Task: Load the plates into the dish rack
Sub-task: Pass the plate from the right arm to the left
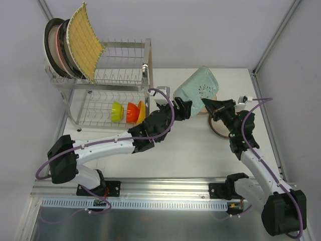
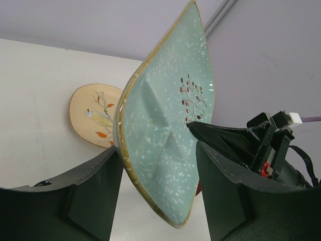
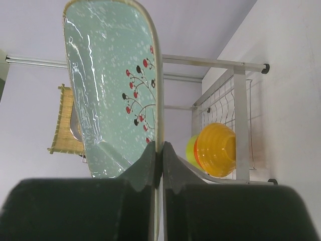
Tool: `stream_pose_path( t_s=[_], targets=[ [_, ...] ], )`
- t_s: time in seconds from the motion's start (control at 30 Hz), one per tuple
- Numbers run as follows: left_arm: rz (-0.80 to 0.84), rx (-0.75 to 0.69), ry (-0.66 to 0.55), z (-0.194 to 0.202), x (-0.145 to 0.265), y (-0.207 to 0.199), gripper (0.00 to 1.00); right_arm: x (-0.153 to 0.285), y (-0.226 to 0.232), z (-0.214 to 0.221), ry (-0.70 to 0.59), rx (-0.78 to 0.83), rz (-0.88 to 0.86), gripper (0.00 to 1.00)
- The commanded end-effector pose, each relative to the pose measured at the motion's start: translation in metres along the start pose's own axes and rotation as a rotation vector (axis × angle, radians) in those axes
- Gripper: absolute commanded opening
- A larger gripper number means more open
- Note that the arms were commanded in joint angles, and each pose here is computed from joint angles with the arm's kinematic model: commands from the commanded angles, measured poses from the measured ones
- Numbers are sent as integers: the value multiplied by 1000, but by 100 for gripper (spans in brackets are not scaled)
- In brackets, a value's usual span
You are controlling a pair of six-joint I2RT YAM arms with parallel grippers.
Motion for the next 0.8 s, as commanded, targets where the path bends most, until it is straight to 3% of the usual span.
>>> stream_pose_path(
  t_s=[0.0, 0.27, 0.5, 0.57, 0.6, 0.67, 0.77],
  targets=[
    [10, 104, -81, -30, -3, -15, 59, 13, 65, 13, 29, 46, -238, 1],
    [26, 95, -72, -28, -4, -20, 55, 14, 67, 17, 47, 54, -241, 1],
    [52, 85, -70, -28, -4, -24, 40, 14, 66, 21, 71, 48, -239, 1],
    [47, 82, -75, -28, -4, -22, 25, 15, 66, 24, 85, 57, -236, 1],
    [47, 84, -78, -29, -4, -22, 25, 14, 65, 24, 85, 57, -230, 1],
    [37, 78, -88, -32, -2, -19, 14, 14, 60, 25, 93, 60, -211, 1],
    [9, 83, -108, -39, 1, -13, 0, 16, 48, 26, 104, 81, -175, 8]
  ],
)
Point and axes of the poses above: each gripper's point midway between its finger pads, its own x axis back along the fingers, its own y axis along the line the jaws close on, z = x × y, the point moved 2 cm from there along x, back along the fingers, and after that the axes turned 13 degrees about -x, right-handed, at the moved point
